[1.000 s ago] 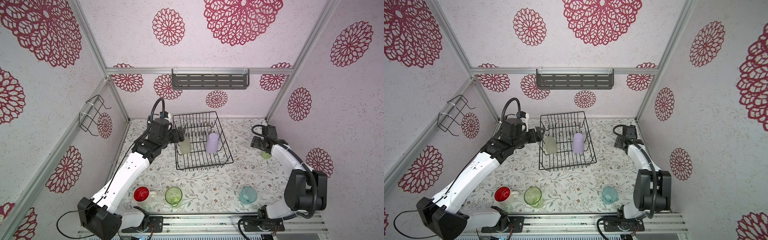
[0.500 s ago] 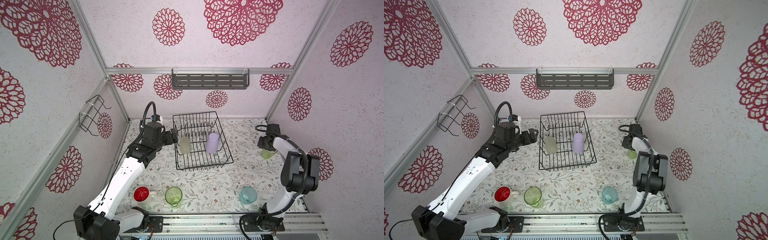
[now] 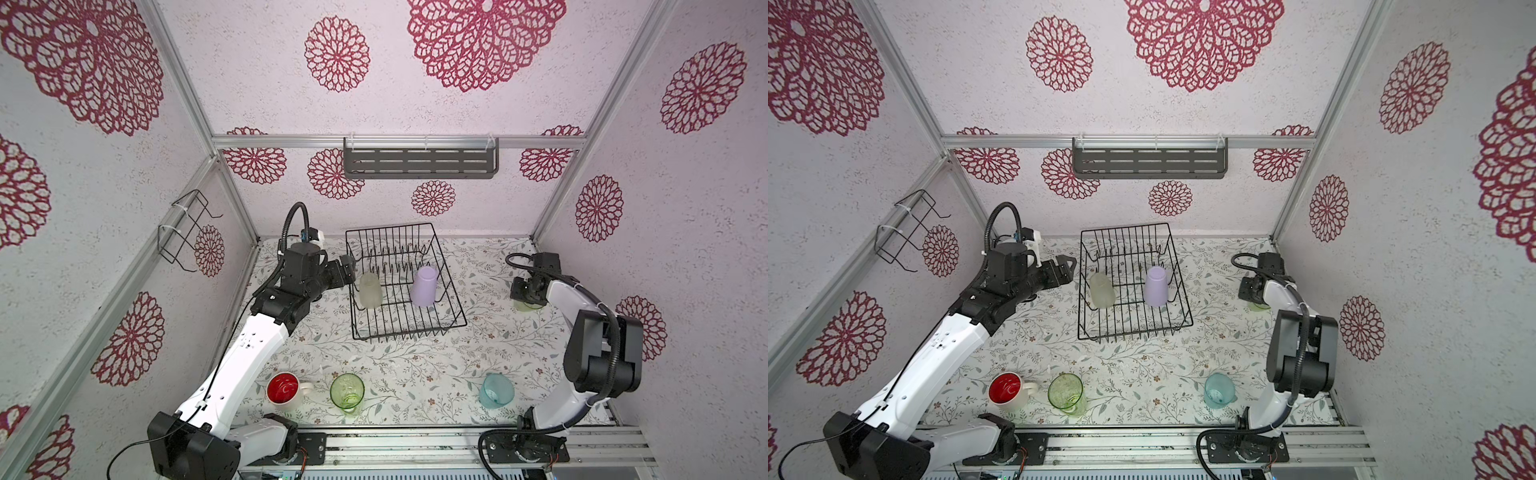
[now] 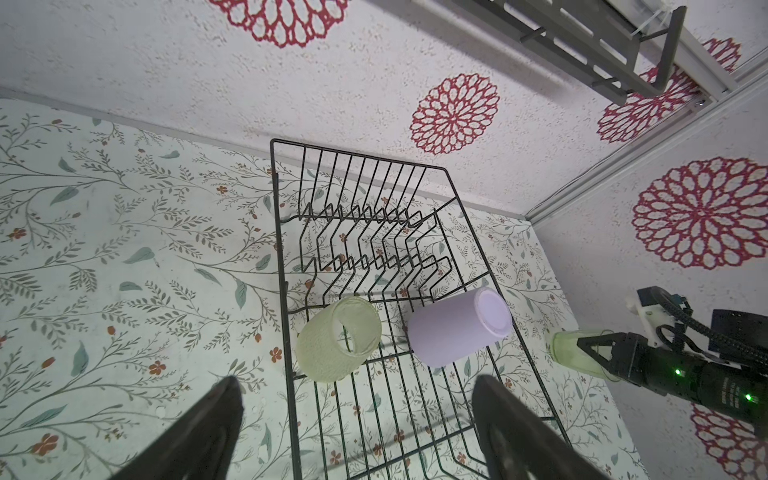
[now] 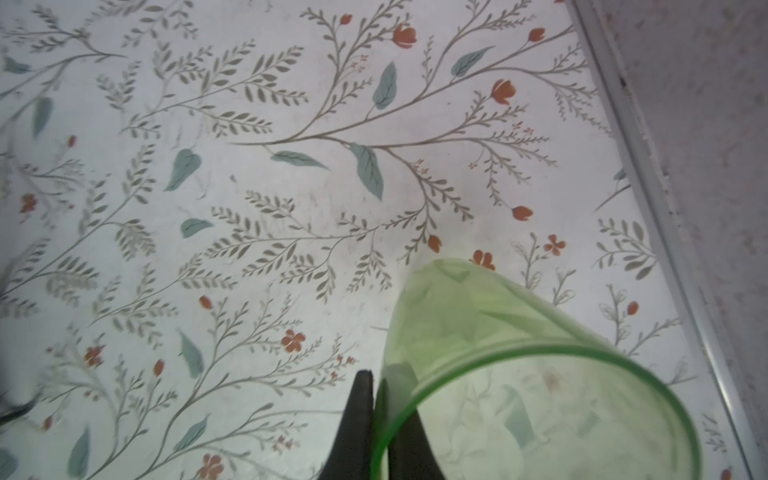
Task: Load the cups into the dish rack
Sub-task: 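Close the right gripper on the bright green cup and lift it, then carry the bright green cup over the rack while the left gripper reaches for it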
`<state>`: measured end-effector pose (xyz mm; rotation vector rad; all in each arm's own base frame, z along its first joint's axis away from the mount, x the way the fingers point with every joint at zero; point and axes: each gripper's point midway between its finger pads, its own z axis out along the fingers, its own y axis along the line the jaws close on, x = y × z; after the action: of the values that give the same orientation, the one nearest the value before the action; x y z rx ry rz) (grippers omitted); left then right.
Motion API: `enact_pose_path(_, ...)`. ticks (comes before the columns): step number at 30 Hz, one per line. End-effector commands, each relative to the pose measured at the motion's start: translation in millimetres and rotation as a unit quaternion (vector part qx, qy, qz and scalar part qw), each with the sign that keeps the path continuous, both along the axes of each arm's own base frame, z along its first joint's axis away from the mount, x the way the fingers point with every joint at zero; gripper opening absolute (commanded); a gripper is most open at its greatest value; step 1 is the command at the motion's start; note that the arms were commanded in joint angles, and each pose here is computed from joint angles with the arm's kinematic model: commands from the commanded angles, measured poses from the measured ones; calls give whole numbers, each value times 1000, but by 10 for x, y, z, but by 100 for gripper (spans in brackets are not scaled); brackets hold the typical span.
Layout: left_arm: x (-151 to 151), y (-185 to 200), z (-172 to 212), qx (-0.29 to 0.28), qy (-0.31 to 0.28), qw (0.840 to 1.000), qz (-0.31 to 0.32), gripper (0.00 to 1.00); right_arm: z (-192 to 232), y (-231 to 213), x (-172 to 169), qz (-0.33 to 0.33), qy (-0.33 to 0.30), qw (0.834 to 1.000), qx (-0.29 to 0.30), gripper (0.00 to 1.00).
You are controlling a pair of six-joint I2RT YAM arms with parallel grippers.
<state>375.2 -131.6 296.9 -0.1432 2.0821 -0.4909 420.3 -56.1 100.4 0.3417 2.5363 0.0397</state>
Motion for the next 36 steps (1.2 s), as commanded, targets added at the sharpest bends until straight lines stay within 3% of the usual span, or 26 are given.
enact_pose_path(1,5,30,82,5,-18,1000,-2,90,476,222,73,26,-81,995,47,0)
enact_pose_path(6,-30,-23,149,-2,-31,999,-22,94,804,433,4,51,-137,984,97,0)
enact_pose_path(7,-39,-40,173,-11,-35,999,-24,98,910,493,-7,55,-157,980,113,0)
enact_pose_path(11,-133,4,378,-29,-79,996,-21,97,1436,757,-50,95,-256,948,165,0)
enact_pose_path(14,-234,-28,591,-46,-119,991,-50,97,1845,1036,-167,146,-332,910,201,0)
enact_pose_path(17,-362,-290,774,-98,-130,976,-146,97,2228,1344,-334,216,-391,866,225,0)
enact_pose_path(22,-519,-708,932,-211,-102,931,-281,97,2788,1728,-653,289,-463,790,278,0)
enact_pose_path(26,-610,-921,1077,-274,-95,886,-363,97,3056,2093,-1056,364,-542,715,250,0)
enact_pose_path(28,-594,-989,1102,-308,-72,868,-383,97,3119,2243,-1223,387,-569,687,234,0)
enact_pose_path(31,-474,-1059,1037,-350,-2,857,-377,97,3171,2430,-1368,413,-583,663,224,0)
enact_pose_path(34,-437,-1169,953,-365,30,845,-390,98,3136,2602,-1444,441,-584,646,215,0)
enact_pose_path(36,-408,-1225,886,-373,50,842,-386,99,3091,2728,-1535,471,-589,625,201,0)
